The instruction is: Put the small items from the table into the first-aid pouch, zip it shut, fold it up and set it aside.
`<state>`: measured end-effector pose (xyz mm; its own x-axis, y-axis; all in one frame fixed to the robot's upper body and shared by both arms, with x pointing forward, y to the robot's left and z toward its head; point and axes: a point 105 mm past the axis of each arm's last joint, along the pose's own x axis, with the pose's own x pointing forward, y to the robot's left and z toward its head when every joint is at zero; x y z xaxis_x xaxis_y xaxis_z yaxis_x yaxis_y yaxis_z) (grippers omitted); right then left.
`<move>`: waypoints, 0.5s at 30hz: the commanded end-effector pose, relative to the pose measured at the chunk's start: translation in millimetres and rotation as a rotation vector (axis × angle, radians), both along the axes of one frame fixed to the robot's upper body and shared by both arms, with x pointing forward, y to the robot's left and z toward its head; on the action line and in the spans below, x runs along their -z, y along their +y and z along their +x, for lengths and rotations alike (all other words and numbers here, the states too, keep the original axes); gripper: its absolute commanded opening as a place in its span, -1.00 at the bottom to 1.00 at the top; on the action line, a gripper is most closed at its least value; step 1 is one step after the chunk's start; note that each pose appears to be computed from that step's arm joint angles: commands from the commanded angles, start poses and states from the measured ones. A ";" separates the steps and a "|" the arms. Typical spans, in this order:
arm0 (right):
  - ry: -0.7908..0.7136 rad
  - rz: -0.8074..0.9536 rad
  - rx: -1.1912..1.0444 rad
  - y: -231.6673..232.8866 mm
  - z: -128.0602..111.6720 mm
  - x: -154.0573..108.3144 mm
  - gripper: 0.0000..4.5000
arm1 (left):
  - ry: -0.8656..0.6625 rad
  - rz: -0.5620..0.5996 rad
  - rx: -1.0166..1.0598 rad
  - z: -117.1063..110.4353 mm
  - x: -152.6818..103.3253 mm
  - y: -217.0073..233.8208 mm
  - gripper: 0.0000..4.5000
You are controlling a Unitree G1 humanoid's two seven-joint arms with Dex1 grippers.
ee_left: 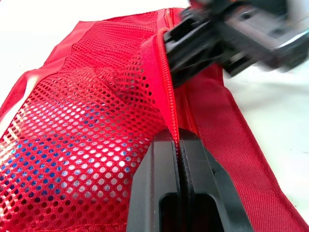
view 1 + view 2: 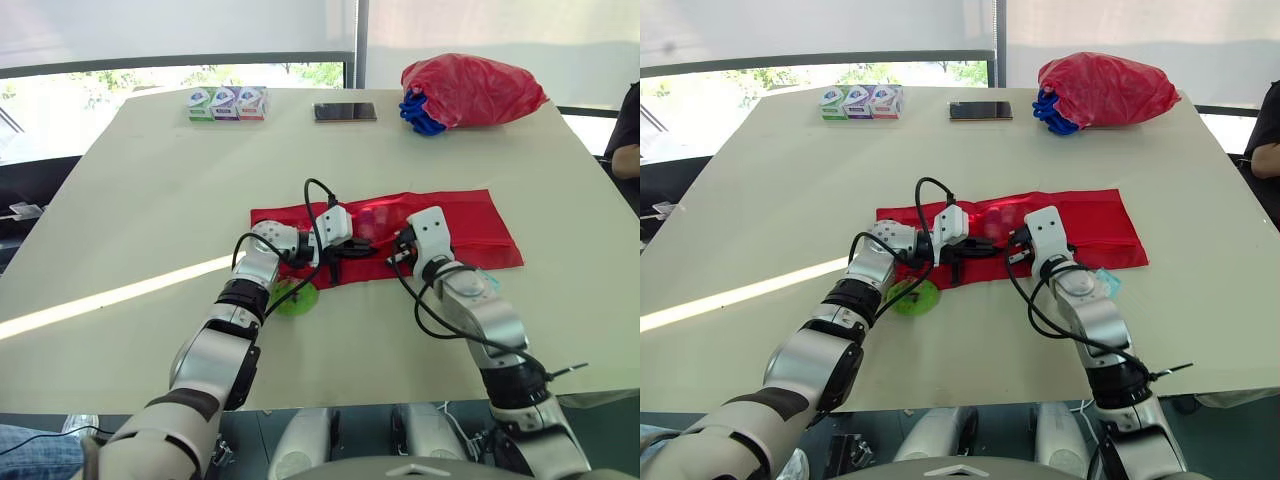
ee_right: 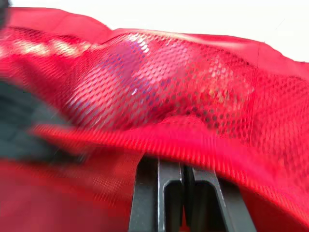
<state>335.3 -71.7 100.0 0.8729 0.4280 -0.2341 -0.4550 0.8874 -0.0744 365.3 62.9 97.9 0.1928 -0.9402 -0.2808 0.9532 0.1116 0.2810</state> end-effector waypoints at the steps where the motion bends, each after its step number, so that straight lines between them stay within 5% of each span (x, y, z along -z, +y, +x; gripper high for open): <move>1: -0.052 0.000 -0.052 1.3 -16.1 -22.7 -0.98 | -0.027 -0.002 0.000 3.6 -7.7 1.3 -1.00; 7: 0.008 -0.046 0.013 -12.9 -22.1 -10.2 -0.98 | -0.026 -0.001 0.004 3.6 -6.8 0.0 -1.00; 15: -0.025 -0.046 0.063 -8.9 7.6 -3.5 -0.98 | -0.025 -0.003 0.014 2.4 -7.0 -2.3 -1.00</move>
